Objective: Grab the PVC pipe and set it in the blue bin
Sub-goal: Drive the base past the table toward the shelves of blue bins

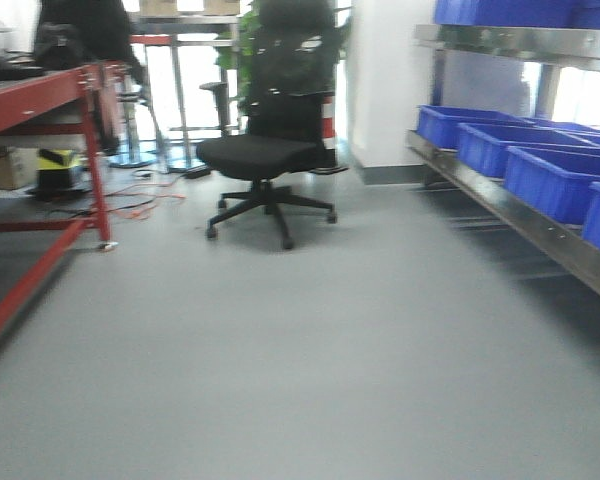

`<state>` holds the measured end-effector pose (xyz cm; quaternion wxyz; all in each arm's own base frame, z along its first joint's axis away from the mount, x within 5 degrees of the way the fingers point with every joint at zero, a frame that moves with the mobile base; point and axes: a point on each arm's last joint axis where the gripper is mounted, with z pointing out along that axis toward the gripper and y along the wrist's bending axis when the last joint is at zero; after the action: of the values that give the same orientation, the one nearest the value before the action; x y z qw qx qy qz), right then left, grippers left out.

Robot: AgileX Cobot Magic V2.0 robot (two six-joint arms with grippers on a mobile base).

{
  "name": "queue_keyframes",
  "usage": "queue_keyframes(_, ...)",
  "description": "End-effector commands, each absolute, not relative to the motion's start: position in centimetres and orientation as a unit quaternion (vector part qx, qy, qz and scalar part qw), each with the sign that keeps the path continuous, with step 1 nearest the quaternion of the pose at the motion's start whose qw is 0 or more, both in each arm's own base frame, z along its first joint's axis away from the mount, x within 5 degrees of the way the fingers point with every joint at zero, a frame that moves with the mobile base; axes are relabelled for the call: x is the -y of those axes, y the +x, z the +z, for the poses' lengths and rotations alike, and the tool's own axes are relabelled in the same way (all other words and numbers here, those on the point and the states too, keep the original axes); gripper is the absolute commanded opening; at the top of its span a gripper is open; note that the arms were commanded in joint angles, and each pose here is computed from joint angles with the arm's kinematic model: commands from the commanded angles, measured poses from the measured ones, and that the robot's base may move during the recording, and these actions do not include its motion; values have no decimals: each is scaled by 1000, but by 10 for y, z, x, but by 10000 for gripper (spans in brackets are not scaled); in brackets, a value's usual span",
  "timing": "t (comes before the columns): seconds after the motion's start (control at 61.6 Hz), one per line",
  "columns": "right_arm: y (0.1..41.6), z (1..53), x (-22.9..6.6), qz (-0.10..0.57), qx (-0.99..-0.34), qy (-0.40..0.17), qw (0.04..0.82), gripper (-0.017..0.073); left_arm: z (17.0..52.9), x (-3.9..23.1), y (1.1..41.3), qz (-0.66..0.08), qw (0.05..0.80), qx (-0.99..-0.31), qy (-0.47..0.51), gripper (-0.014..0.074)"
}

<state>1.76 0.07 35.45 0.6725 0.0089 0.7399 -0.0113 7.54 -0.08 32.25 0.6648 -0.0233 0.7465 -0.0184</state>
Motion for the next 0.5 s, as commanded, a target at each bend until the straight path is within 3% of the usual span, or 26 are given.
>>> queue_keyframes(0.0,17,357,-1,-12,-731,10,683,-169,326,0,75,-18,676,-736,-28,-111)
queue_keyframes(0.487,17,357,-1,-12,-731,10,683,-169,326,0,75,-18,678,-735,-28,-111)
